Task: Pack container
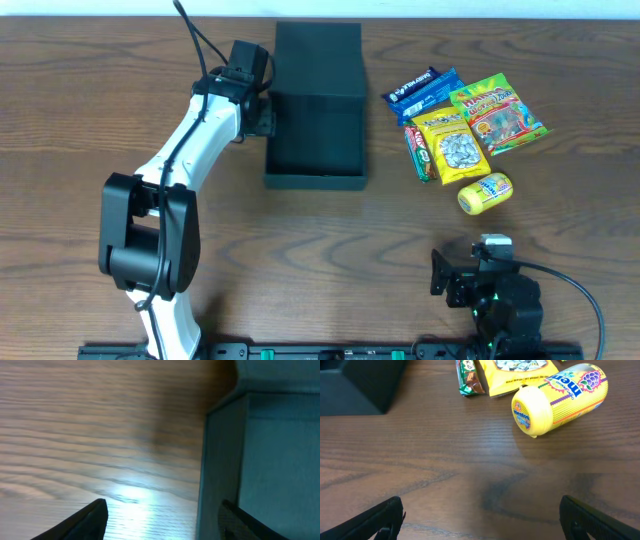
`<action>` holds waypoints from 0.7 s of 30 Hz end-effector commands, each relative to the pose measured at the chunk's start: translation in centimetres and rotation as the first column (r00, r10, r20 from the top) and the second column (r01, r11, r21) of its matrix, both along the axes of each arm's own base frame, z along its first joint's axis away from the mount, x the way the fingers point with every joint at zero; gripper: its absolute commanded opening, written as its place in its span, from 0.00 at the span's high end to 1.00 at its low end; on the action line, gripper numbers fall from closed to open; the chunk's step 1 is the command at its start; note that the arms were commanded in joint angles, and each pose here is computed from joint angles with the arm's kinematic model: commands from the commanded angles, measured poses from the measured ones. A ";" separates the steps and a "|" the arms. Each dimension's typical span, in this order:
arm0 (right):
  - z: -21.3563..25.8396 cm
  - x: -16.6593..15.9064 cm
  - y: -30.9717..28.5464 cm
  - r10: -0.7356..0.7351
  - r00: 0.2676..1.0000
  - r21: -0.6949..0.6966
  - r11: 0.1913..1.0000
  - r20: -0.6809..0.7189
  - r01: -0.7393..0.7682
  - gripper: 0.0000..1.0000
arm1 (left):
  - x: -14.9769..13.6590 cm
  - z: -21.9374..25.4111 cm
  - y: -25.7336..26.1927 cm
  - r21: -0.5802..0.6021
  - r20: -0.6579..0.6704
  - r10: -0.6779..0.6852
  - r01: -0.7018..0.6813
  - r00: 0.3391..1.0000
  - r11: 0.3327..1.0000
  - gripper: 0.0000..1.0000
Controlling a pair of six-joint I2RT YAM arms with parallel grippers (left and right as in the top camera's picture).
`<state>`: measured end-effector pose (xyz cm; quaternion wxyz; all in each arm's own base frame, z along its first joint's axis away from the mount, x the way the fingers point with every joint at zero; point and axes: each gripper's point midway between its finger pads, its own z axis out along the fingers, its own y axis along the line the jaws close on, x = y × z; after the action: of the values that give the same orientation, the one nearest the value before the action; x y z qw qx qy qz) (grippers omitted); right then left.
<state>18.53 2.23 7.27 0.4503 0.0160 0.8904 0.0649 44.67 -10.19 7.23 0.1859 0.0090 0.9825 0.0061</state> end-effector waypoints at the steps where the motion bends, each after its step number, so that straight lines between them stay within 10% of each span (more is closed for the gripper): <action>1: -0.2 0.0 -0.2 -0.001 1.000 -0.016 1.000 -0.001 0.001 0.01 | 0.0 -0.3 -1.5 -0.040 -0.005 -0.061 0.061 0.998 0.997 0.27; 21: -0.2 0.0 -0.2 -0.001 1.000 -0.016 1.000 -0.001 0.001 0.01 | 1.0 3.1 -5.6 -0.102 0.091 -0.137 0.146 0.986 0.984 0.32</action>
<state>18.53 2.23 7.27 0.4503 0.0160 0.8904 0.0649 46.08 -13.88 10.25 0.2315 0.0470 0.9706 -0.0452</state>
